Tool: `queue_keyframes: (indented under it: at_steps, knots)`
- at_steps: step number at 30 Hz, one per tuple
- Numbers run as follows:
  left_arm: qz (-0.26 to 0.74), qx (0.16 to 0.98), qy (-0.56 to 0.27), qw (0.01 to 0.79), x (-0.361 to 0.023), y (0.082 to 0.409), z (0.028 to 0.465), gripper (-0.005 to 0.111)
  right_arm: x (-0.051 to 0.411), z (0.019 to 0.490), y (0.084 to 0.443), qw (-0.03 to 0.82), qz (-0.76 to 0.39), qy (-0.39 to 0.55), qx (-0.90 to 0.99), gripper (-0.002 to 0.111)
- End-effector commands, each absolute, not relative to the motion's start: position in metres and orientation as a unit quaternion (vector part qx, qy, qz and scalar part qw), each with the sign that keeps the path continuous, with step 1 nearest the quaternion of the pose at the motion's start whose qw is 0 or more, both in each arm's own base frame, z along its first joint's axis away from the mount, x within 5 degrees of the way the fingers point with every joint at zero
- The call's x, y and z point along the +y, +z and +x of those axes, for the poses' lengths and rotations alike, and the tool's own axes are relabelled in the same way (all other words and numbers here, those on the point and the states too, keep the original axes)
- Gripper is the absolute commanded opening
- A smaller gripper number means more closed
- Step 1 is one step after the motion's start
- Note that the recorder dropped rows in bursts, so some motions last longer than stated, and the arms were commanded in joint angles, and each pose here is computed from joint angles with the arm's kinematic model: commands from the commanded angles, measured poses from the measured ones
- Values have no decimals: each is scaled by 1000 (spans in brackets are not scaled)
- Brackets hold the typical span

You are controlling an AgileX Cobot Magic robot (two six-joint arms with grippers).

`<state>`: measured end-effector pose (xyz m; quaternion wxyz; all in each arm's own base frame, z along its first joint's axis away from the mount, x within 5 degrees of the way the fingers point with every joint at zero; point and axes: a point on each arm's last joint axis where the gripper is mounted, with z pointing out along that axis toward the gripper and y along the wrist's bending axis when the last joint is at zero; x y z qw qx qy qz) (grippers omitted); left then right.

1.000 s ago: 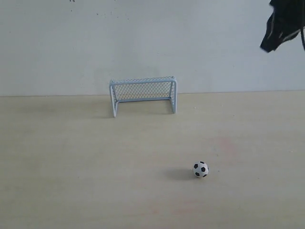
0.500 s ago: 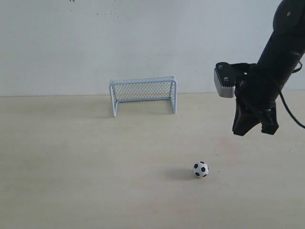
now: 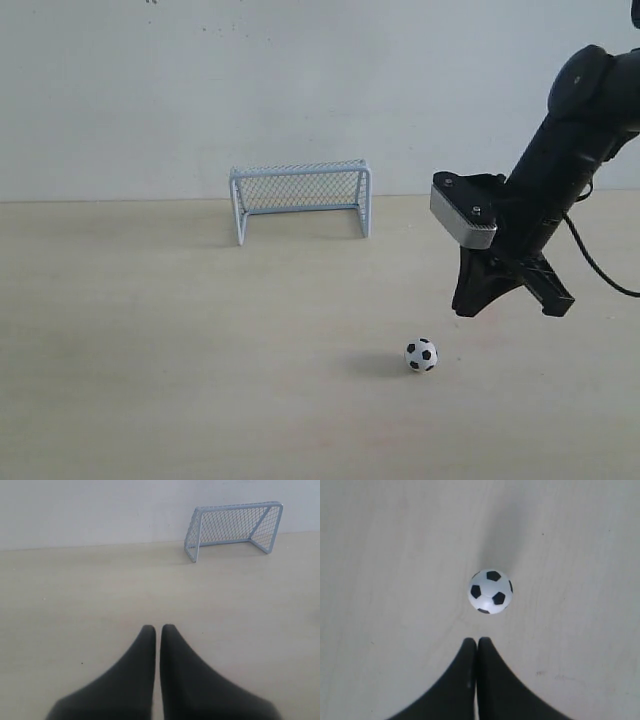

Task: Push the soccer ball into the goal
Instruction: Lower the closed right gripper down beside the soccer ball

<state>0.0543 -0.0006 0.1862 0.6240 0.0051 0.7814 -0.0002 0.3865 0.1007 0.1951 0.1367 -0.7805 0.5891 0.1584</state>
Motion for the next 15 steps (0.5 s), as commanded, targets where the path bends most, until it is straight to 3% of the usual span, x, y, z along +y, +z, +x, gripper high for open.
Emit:
queue_keyframes:
  at_steps: [1,10,15]
  knots:
    - [3,780,-3,626,-1,186,54,4,99,386,194,131,-798,151,569,0]
    - [3,780,-3,626,-1,186,54,4,141,368,187,-7,-838,42,544,0]
    - [3,780,-3,626,-1,186,54,4,162,359,187,-5,-836,49,546,0]
